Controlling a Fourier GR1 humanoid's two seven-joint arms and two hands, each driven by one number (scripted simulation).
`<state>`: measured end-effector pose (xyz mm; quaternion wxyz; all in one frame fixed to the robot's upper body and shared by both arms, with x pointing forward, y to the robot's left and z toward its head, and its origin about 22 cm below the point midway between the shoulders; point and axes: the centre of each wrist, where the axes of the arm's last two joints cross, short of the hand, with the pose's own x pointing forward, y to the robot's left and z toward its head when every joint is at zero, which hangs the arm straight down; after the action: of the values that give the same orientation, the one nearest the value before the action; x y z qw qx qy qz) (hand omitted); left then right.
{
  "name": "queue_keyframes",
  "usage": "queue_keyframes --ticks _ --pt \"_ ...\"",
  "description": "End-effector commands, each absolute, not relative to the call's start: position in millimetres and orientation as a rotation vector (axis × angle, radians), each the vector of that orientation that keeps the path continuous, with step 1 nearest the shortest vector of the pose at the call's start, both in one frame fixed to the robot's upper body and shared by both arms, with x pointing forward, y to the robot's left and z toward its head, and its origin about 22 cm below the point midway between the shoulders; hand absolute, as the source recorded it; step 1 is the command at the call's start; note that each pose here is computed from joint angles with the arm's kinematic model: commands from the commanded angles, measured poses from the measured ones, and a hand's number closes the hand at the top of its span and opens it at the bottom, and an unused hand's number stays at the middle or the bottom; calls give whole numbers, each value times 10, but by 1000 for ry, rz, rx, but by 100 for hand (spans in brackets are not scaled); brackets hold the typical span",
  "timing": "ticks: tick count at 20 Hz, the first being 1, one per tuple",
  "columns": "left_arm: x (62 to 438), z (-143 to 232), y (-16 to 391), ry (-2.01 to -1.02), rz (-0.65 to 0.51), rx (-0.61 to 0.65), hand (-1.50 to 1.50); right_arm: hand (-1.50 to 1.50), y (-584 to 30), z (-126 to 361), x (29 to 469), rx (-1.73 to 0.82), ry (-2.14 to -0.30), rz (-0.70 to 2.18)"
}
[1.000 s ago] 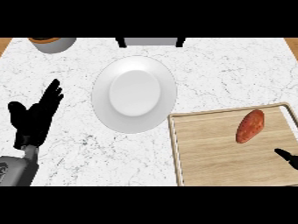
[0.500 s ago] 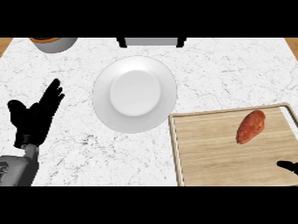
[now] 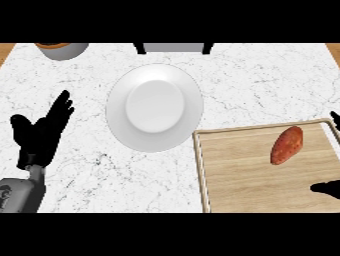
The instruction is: Pick the sweet potato from the tray and place it in the plate
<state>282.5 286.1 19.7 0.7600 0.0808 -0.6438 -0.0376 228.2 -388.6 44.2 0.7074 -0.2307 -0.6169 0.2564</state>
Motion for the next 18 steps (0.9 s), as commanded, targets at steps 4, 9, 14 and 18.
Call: queue_keyframes --ticks 4,9,14,18 --pt "2834 351 2819 -1409 -91 176 0 -150 -3674 603 2457 -565 -1215 696" --pt "2798 115 2973 -1407 -77 161 0 -150 -3681 429 2501 -538 -1161 759" --pt "2835 173 2827 -1424 -88 173 0 -150 -3648 350 2611 -506 -1102 811" --pt "2670 233 2797 -1405 -77 171 0 -150 -3553 392 2748 -556 -1076 803"
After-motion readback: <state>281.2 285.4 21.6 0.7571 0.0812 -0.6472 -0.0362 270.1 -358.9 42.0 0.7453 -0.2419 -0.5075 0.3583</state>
